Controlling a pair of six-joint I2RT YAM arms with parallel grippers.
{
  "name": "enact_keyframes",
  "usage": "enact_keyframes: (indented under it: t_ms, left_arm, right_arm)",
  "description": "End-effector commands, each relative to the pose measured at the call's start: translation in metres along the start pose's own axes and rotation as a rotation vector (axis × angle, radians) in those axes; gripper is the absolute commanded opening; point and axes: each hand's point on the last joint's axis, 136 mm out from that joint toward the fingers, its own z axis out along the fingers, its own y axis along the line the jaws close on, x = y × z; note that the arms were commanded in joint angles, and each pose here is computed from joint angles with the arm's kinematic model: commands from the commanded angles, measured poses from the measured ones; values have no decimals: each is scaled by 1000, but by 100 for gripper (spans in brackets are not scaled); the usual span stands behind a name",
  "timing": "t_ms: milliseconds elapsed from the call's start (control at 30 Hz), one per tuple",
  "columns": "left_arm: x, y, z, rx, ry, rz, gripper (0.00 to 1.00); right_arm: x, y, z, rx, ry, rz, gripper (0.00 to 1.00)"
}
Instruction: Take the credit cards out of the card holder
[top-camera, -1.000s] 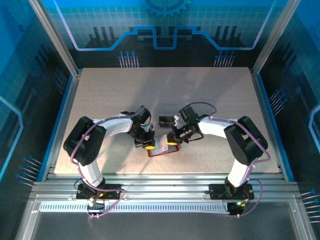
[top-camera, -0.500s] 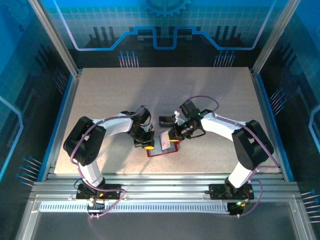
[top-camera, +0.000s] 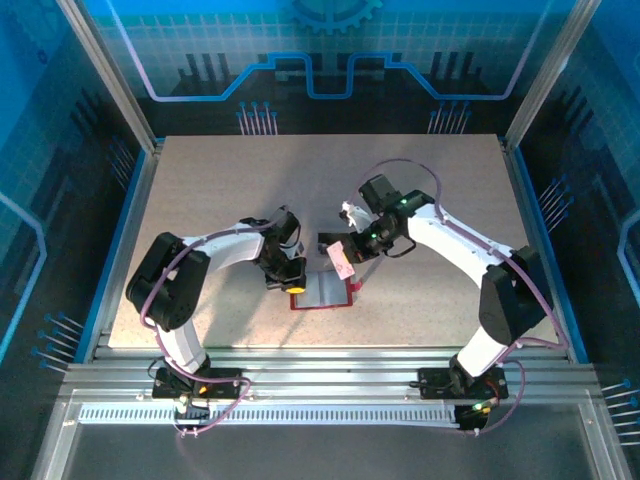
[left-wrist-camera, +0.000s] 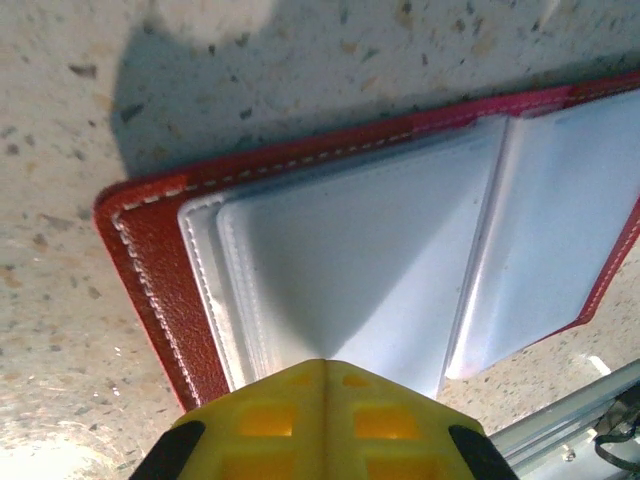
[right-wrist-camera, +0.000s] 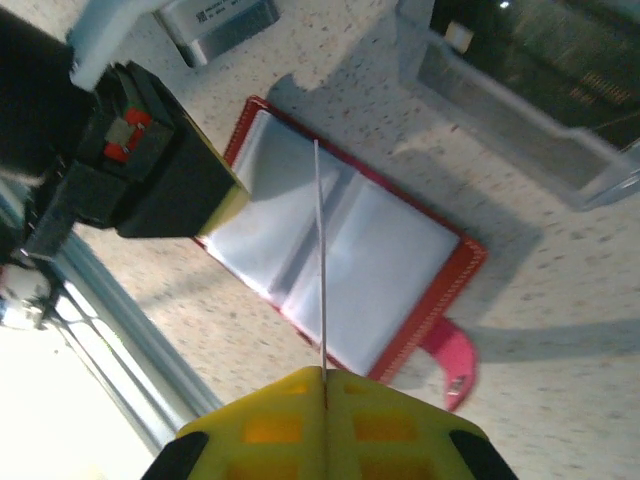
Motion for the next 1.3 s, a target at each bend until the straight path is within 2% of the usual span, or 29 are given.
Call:
enact_keyframes:
  t_ms: [0,133,267,533,733,1000,1267]
  left_arm:
    - [-8,-16,-22,36,-54,28,0]
    - [-14,-23,-36,58,-112,27,2]
    - [-21,-20,-49,62,-172,21,6]
    - [-29,5,-74,74,-288,-43,9]
    - [-31,25,-93,105,-379,-114,10]
    - [-30,31,-92,122,-378,-141,10]
    - [-32,31,-89,138,-372,-153,10]
  right_arm:
    - [10,-18,-15,112,69,-195,0]
    - [-3,-26,-21,168,71,-387,0]
    - [-16,-23,-24,151,93,-577,0]
    - [-50,-37,-24,203,188,-787,0]
    - [-76,-47,-19,220,218,-863,0]
    - [-97,-58,-5,204,257,-896,0]
    - [-101,-74,11,194,317,-889,0]
